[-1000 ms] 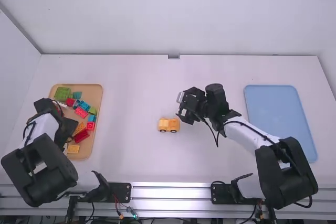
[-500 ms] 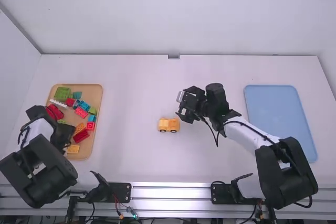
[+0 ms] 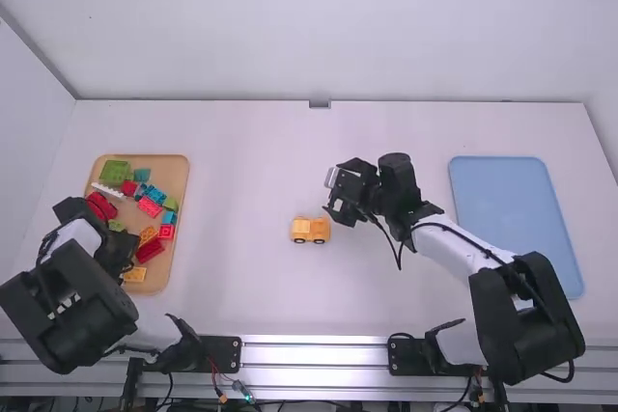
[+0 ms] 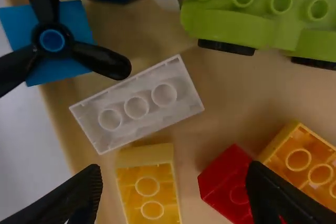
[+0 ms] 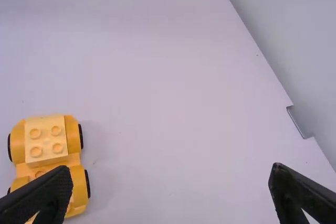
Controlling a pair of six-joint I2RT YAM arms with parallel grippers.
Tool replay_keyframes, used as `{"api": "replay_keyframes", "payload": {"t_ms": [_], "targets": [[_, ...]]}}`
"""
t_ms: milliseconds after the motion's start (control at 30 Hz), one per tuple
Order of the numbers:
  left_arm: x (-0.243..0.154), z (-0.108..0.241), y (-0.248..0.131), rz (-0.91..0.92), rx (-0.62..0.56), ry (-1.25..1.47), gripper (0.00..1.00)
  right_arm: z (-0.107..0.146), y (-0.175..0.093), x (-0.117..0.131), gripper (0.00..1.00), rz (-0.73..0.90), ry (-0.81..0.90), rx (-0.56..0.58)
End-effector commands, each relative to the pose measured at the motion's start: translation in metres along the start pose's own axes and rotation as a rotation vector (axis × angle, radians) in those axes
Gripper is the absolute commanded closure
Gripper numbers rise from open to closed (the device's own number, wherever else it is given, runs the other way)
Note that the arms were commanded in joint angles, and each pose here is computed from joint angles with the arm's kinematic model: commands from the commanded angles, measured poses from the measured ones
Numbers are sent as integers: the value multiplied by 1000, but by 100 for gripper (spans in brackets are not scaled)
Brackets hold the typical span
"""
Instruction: Assemble lego blocks to make yellow taxi
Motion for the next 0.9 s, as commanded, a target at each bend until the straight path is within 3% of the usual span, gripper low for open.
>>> {"api": "replay_keyframes", "payload": {"t_ms": [0, 200, 533, 867], "targets": [[2, 4, 10, -29, 41, 4, 30, -3, -2, 1, 2, -5, 1, -11], [1, 1, 12, -54, 60, 7, 40, -2, -2, 1, 1, -3, 2, -8], [1, 6, 12, -47, 90, 36, 45, -2, -2, 1, 2, -3, 2, -8], [-1, 14, 20, -2, 103, 95, 39, -2, -2, 1, 1, -5, 3, -8]]}}
Point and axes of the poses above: each hand's point on the last joint's axis, 136 mm out from that joint toward the fingers, its own y axis out along the fingers, its own x axis along the line the jaws close on, z = x × y, the point moved 8 cm from there along -y, back along the fingers, and after that the axes turned 6 degrees about y, right-handed, at the moved point
